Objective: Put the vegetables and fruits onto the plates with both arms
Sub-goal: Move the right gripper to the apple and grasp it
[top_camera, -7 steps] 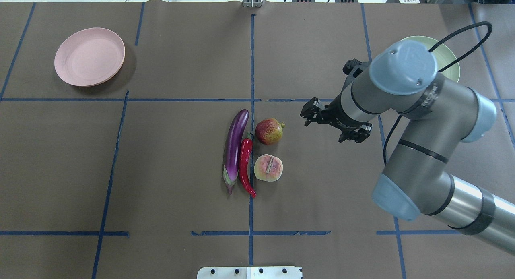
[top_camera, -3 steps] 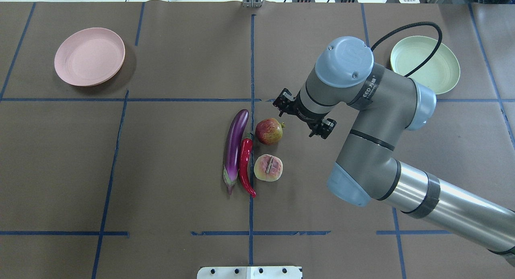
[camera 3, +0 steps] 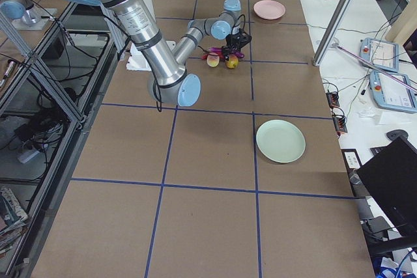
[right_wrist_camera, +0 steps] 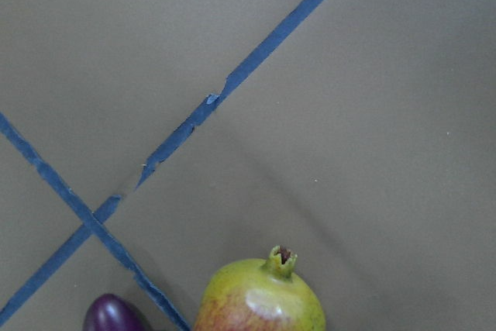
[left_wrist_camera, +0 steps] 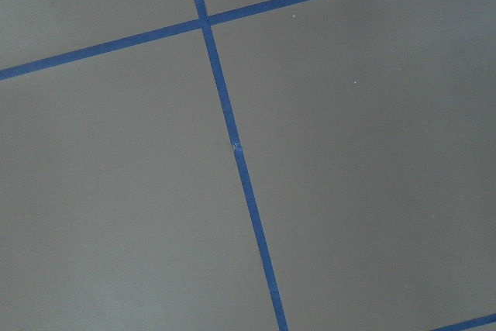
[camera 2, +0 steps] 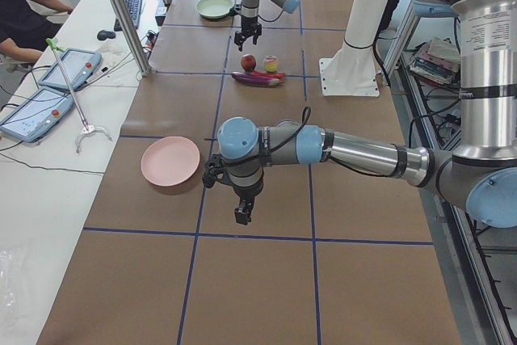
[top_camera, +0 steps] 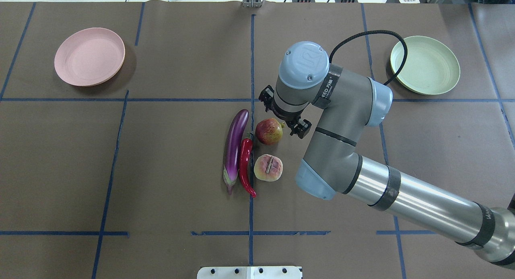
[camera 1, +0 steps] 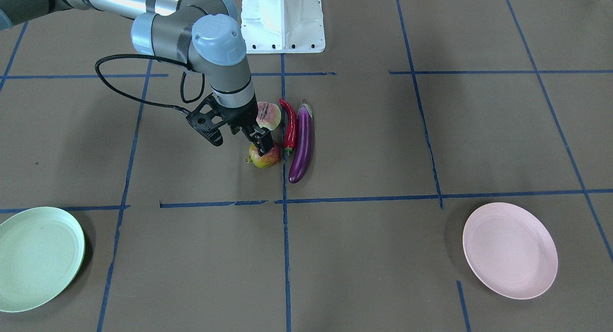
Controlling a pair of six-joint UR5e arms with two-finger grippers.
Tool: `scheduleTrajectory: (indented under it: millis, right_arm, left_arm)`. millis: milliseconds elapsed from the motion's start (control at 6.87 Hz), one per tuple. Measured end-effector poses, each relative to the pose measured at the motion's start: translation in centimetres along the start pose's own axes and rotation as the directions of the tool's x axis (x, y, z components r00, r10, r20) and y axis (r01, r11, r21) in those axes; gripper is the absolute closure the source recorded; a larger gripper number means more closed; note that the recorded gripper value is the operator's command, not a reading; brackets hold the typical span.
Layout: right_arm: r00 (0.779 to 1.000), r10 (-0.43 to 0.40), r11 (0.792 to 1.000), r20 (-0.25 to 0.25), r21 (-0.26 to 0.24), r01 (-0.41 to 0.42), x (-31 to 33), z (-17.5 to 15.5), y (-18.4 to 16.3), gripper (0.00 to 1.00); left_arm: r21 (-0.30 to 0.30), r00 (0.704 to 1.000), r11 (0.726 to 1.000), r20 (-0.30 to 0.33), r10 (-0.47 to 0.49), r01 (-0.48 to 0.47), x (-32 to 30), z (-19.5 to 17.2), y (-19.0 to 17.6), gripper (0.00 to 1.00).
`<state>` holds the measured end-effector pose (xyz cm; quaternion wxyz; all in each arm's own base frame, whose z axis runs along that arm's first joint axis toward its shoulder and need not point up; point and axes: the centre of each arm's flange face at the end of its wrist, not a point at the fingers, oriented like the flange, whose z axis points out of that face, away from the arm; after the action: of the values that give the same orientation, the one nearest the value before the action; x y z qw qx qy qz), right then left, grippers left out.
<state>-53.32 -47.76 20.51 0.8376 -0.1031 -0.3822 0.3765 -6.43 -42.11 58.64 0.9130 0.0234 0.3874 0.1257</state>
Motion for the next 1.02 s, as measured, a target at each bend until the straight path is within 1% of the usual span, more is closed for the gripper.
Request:
scheduleTrajectory:
  millis: [146,437,728,873,1019]
  right_arm:
    - [1.0,0.009,1.0,-0.002,0.012,-0.009,-0.8,0.7,0.3,0.0]
    - [1.0,0.021,1.0,-0.019,0.013,-0.02,-1.3,3.7,1.7,0.0]
    - [0.999,0.024,1.0,-0.035,0.018,-0.023,-1.2,5.4,2.2,0.02]
    - [0.999,0.023,1.0,-0.04,0.022,-0.022,-1.1,5.8,2.3,0.47]
    - [0.999,0.025,0.999,-0.038,0.026,-0.024,-1.2,5.9,2.3,0.99]
  left_arm:
    - [0.0,1.0,1.0,0.0,0.0,0.0,0.0,0.0,0.0,0.0]
    - [0.0,1.0,1.0,-0.001,0.0,0.0,0.0,0.0,0.0,0.0]
    - [0.002,1.0,1.0,0.0,0.002,-0.002,0.1,-0.1,0.0,0.0]
    - [0.003,1.0,1.0,0.001,0.003,-0.003,0.1,-0.1,0.0,0.0]
    - [0.003,1.0,1.0,0.001,0.003,-0.003,0.2,-0.1,0.0,0.0]
